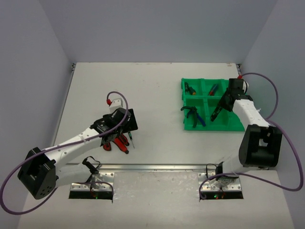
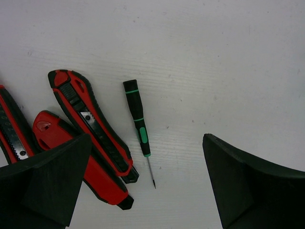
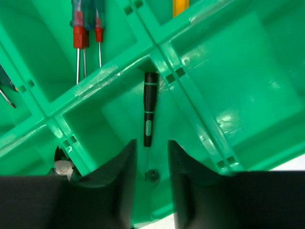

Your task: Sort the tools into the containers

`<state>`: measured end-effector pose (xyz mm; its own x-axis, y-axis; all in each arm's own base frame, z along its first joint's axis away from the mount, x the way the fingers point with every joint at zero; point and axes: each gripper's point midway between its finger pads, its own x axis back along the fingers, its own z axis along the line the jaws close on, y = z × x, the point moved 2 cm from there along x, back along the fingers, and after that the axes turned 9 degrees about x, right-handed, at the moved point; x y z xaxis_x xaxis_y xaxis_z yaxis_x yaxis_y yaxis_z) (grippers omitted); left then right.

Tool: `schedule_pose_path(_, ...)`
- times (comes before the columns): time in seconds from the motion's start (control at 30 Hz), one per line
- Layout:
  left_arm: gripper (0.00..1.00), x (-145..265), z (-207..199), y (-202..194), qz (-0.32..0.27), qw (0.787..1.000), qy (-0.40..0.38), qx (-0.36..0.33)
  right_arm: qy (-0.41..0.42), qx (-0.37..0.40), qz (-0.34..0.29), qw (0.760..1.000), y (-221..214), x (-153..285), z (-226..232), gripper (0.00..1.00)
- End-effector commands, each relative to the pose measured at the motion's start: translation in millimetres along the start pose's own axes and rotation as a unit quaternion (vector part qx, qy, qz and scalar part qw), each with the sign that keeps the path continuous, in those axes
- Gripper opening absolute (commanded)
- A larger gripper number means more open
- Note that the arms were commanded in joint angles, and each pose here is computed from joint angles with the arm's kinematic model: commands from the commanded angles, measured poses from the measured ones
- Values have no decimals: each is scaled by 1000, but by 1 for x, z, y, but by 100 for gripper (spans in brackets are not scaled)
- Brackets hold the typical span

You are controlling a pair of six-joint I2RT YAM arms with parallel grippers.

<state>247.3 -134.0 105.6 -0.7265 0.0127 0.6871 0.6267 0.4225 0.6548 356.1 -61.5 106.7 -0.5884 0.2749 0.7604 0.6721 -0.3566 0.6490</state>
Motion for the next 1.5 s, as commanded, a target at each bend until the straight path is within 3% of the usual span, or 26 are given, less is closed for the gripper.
schedule_pose_path(0.0, 100, 1, -16, 14, -9, 1000, -22, 3, 16, -16, -18, 1000, 12, 0, 9, 66)
schedule_pose_path(0.1, 100, -5, -21, 7, 4, 1000, -29, 3, 24, -19, -27, 999, 20, 11, 10, 76)
schedule_pose_path(0.37, 99, -26, -31, -7, 40, 999, -23, -9, 149, -15, -86, 985, 33, 75, 38, 80)
schedule_pose_path(0.43, 94, -34, -33, -10, 46, 999, -13, -13, 185, -10, -101, 978, 34, 90, 47, 81)
schedule_pose_path(0.57, 76, -48, -28, -14, 46, 999, 22, -13, 230, -4, -114, 966, 31, 99, 58, 88)
schedule_pose_path(0.8, 70, -69, -10, -29, 54, 995, 85, -12, 286, -7, -94, 954, 22, 99, 75, 89)
schedule_pose_path(0.93, 35, -78, -8, -44, 75, 993, 84, -17, 313, -9, -97, 945, 19, 102, 82, 91)
schedule_pose_path(0.97, 28, -79, -10, -46, 76, 994, 75, -17, 320, -6, -97, 943, 19, 104, 85, 98)
schedule_pose_path(1.1, 2, -79, -26, -55, 103, 994, 23, -9, 390, 20, -98, 915, 15, 122, 106, 99)
schedule_pose_path(1.23, 0, -63, -56, -52, 106, 992, -67, -13, 492, 55, -73, 866, -2, 144, 140, 99)
schedule_pose_path(1.3, 0, -41, -87, -40, 74, 984, -163, -13, 539, 105, -43, 834, -26, 162, 172, 99)
schedule_pose_path(1.37, 0, -5, -115, -28, 39, 959, -282, -2, 539, 124, -24, 833, -46, 166, 187, 99)
schedule_pose_path(1.47, 0, 44, -134, -14, 15, 915, -402, 27, 585, 129, -23, 800, -73, 188, 207, 99)
